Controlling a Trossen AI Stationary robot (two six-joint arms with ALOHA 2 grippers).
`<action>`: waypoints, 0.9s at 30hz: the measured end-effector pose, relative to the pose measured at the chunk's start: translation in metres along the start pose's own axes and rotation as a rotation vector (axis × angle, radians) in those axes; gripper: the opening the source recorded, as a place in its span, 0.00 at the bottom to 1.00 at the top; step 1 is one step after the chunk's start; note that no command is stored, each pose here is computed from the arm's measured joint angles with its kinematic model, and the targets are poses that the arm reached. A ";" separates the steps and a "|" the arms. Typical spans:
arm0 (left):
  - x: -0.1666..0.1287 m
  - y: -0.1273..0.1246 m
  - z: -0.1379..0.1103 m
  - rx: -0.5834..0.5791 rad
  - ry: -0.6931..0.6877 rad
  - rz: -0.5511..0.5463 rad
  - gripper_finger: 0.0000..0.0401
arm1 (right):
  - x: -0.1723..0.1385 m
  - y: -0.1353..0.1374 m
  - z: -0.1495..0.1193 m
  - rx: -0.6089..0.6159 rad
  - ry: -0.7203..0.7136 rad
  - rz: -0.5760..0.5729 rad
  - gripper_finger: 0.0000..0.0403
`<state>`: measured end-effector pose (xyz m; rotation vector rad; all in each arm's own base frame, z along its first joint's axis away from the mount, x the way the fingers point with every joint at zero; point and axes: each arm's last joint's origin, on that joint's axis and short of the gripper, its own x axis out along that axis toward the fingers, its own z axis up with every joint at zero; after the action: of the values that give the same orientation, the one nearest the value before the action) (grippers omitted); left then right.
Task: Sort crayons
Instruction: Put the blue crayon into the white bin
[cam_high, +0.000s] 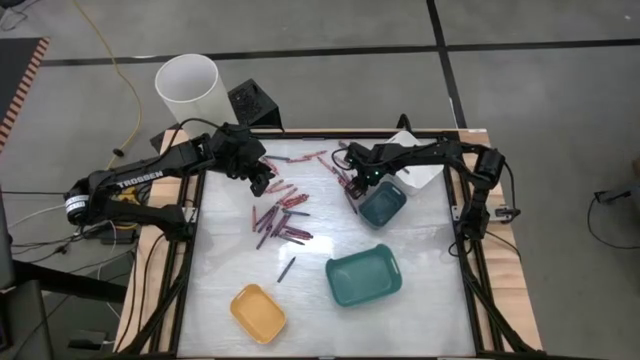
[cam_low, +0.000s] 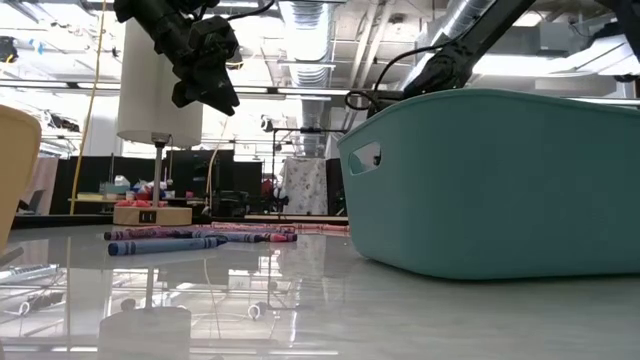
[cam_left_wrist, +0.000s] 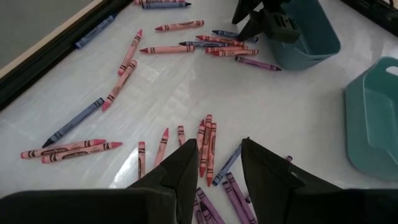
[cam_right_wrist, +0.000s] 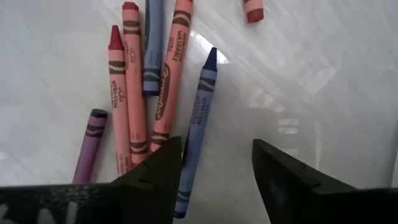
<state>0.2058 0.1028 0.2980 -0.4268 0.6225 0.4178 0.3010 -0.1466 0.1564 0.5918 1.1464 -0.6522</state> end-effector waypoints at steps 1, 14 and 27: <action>0.000 0.000 0.000 0.000 0.000 0.000 0.28 | 0.000 0.000 0.000 0.000 -0.001 0.000 0.50; 0.000 0.000 0.000 0.003 0.000 0.000 0.28 | 0.000 -0.001 -0.001 0.018 0.005 -0.007 0.08; 0.000 0.000 0.000 0.003 0.000 0.001 0.28 | -0.012 0.004 0.011 0.000 0.009 0.013 0.01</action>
<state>0.2058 0.1028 0.2979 -0.4236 0.6235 0.4172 0.3079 -0.1499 0.1716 0.6030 1.1502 -0.6390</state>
